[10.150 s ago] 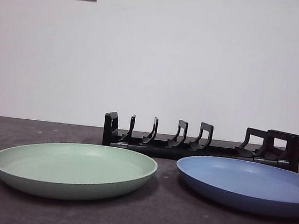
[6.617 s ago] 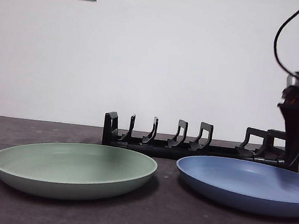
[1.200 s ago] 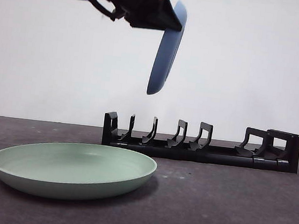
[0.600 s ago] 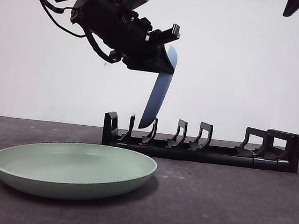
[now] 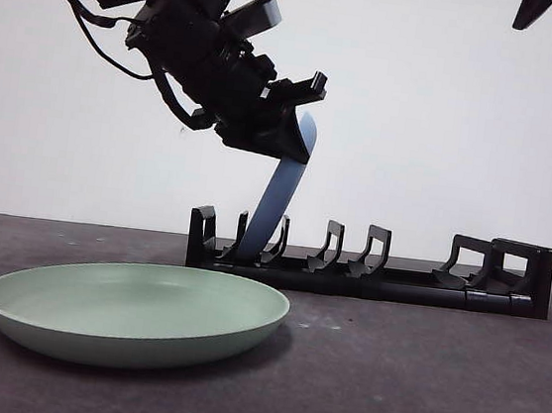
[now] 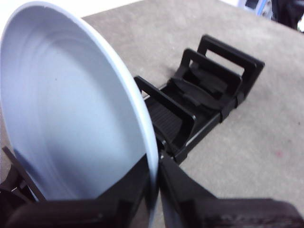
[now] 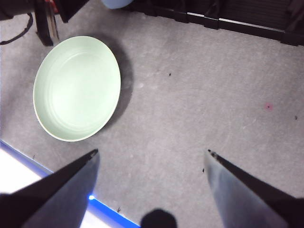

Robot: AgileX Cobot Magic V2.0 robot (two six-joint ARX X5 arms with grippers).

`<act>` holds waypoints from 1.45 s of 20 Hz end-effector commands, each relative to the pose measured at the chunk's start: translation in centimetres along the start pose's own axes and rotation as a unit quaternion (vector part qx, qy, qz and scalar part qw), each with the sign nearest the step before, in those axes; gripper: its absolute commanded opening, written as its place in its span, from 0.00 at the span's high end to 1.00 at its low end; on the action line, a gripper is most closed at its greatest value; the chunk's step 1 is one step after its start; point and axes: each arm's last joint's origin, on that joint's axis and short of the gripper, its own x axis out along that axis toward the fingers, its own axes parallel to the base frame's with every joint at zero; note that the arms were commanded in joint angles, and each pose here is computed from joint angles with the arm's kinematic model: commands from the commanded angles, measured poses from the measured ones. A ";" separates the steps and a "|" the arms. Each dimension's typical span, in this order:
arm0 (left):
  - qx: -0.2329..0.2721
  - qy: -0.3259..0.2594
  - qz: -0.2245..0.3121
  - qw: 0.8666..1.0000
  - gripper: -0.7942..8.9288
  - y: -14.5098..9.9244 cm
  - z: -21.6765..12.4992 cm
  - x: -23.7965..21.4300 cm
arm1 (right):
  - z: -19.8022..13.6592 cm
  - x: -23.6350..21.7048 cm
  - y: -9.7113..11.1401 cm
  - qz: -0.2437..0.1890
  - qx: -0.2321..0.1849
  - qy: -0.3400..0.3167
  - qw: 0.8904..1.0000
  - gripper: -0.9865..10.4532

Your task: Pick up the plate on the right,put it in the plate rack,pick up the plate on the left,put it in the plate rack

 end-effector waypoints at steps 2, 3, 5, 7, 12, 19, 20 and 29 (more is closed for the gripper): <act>0.017 0.015 0.007 1.000 0.93 0.2 -0.5 0.3 | -0.1 0.2 0.0 0.002 -0.005 0.001 1.000 0.59; 0.015 0.024 0.007 1.000 0.93 0.2 -0.7 0.3 | -0.1 0.2 0.0 0.003 -0.005 0.002 1.000 0.59; 0.015 0.033 0.006 0.999 0.92 0.2 -0.9 0.3 | -0.1 0.2 0.0 0.008 -0.005 0.001 1.000 0.59; 0.015 0.033 0.006 0.999 0.92 0.2 -0.9 0.3 | -0.1 0.2 0.0 0.009 -0.005 0.001 1.000 0.59; 0.015 0.026 -0.012 0.999 0.76 0.1 -0.8 0.3 | -0.1 0.2 0.0 0.010 -0.005 0.001 1.000 0.59; 0.004 0.018 -0.035 0.999 0.69 -0.2 -0.4 0.1 | -0.1 0.2 0.0 0.010 -0.005 0.001 1.000 0.59; 0.005 0.015 -0.038 0.999 0.69 -0.3 -0.2 -0.2 | -0.1 0.2 0.0 0.010 -0.005 0.000 1.000 0.59; 0.063 -0.055 -0.036 0.996 0.69 -2.3 6.3 -10.4 | 0.5 0.2 0.0 0.009 -0.007 -0.028 1.000 0.59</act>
